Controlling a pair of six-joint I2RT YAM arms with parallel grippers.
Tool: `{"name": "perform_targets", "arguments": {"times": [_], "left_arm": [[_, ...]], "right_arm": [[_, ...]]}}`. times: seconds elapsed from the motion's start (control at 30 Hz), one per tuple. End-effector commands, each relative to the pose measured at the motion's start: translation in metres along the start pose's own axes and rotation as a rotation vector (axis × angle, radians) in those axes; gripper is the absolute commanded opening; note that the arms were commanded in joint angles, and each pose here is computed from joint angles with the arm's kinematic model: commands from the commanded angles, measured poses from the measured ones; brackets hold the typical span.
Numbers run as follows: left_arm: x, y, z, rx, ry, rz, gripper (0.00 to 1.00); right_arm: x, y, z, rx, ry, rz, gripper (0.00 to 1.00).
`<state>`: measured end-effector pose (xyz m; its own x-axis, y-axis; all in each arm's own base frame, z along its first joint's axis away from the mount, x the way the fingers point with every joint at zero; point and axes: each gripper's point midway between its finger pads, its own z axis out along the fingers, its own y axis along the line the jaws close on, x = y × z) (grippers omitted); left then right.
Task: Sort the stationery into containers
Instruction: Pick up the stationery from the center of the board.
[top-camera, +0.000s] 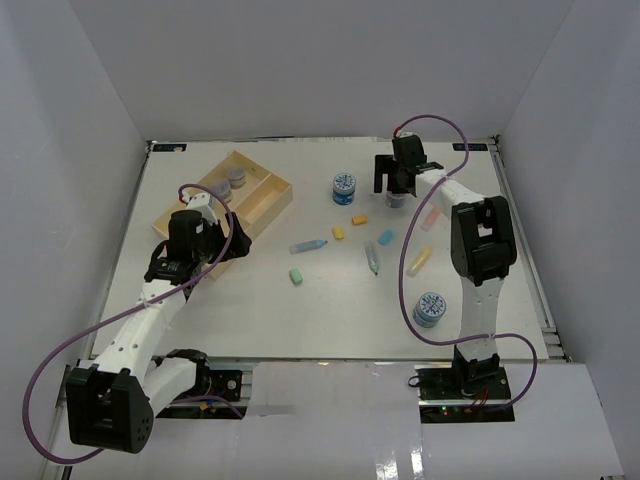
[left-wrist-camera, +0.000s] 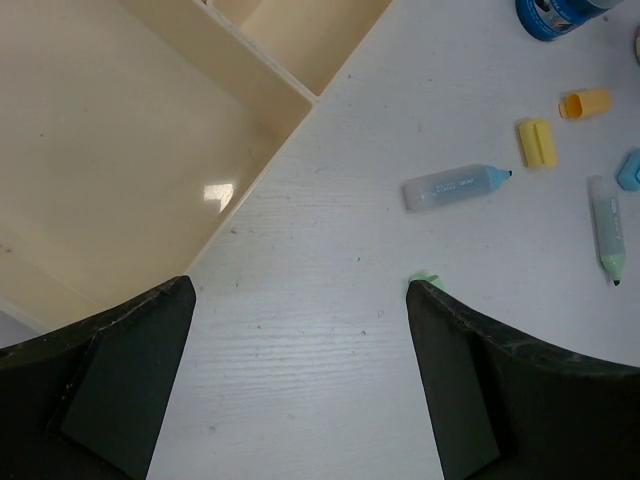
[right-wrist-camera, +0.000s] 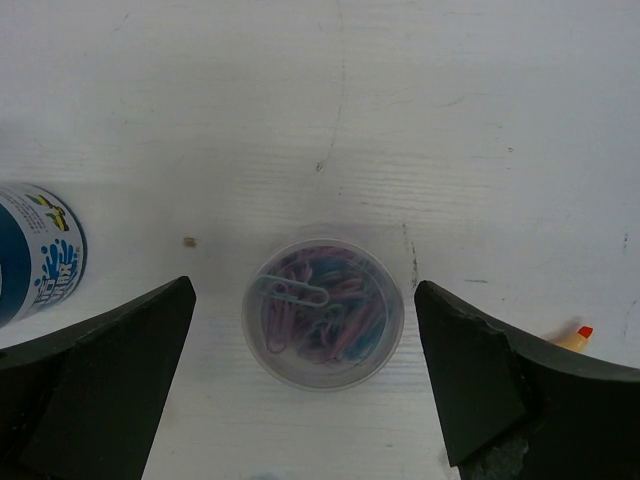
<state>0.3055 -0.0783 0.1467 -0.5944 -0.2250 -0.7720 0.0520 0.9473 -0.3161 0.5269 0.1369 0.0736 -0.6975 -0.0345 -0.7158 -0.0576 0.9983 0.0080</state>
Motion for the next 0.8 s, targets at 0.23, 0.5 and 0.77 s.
{"name": "perform_targets", "arguments": {"times": [0.23, 0.5, 0.77], "left_arm": [[-0.009, -0.004, -0.002, 0.013, -0.036, 0.017, 0.98], [-0.008, -0.004, -0.001, 0.016, -0.031, 0.016, 0.98], [-0.006, -0.004, 0.001, 0.017, -0.018, 0.021, 0.98]], "right_arm": [[-0.001, -0.001, 0.009, -0.005, 0.001, -0.021, 0.86], [-0.003, -0.004, 0.0, 0.001, -0.014, -0.048, 0.54], [-0.007, 0.011, -0.047, -0.058, -0.069, -0.135, 0.42]]}}
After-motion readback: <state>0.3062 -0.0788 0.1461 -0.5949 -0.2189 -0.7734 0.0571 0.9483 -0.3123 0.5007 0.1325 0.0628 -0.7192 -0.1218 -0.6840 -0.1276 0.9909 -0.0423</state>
